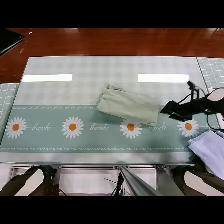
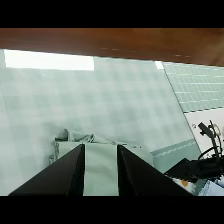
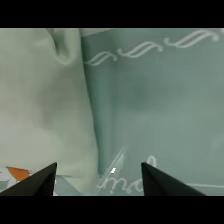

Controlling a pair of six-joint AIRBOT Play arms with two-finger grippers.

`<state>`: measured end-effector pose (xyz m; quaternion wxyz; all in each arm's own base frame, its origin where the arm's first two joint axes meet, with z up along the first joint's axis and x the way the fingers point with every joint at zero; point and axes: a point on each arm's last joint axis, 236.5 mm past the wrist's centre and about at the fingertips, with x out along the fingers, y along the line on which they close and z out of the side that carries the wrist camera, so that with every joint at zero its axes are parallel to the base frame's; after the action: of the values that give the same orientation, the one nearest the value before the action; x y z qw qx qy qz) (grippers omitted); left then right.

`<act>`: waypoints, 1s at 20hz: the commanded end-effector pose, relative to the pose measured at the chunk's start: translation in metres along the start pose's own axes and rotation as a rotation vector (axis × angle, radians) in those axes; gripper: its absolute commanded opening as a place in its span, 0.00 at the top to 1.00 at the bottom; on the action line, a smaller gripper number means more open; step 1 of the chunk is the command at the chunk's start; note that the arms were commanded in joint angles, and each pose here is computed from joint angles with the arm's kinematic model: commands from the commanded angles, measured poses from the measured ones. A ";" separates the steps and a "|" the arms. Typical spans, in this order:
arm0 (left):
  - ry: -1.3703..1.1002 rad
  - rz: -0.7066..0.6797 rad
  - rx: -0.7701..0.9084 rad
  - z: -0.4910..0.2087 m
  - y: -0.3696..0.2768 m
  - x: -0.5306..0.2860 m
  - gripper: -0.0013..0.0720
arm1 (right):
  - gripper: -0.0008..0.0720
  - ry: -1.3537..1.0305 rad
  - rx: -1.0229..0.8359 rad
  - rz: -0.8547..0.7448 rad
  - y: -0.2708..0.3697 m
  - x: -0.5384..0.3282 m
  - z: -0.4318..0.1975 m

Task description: Fold the shirts.

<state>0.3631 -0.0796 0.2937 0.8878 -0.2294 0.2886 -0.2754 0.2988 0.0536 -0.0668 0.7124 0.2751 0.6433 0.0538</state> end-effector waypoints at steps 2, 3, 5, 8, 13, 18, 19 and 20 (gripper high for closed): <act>0.016 -0.006 -0.002 -0.004 -0.001 0.000 0.61 | 0.16 0.028 0.066 0.151 0.029 0.053 -0.020; 0.016 -0.006 -0.002 -0.004 -0.001 0.000 0.61 | 0.16 0.022 0.052 0.177 0.042 0.063 -0.020; 0.016 -0.005 -0.002 -0.004 -0.001 0.000 0.62 | 0.48 -0.019 0.033 0.219 0.066 0.074 -0.015; 0.018 -0.005 -0.004 -0.004 0.000 0.001 0.61 | 0.94 -0.055 -0.072 0.288 0.097 0.050 -0.004; 0.048 -0.002 -0.041 -0.006 0.018 0.015 0.61 | 0.94 -0.271 -0.231 0.303 0.122 -0.107 0.030; 0.177 -0.043 -0.070 -0.030 0.045 0.067 0.62 | 0.94 -0.482 -0.109 0.146 0.068 -0.241 0.029; 0.210 -0.055 -0.081 -0.040 0.050 0.081 0.61 | 0.94 -0.468 -0.066 0.095 0.049 -0.253 0.019; 0.243 -0.067 -0.080 -0.051 0.054 0.095 0.62 | 0.94 -0.450 -0.013 0.041 0.028 -0.263 0.007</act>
<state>0.4028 -0.0946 0.2241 0.8467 -0.2431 0.3658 -0.3004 0.3219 0.0040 0.1647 0.8514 0.2903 0.4270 0.0920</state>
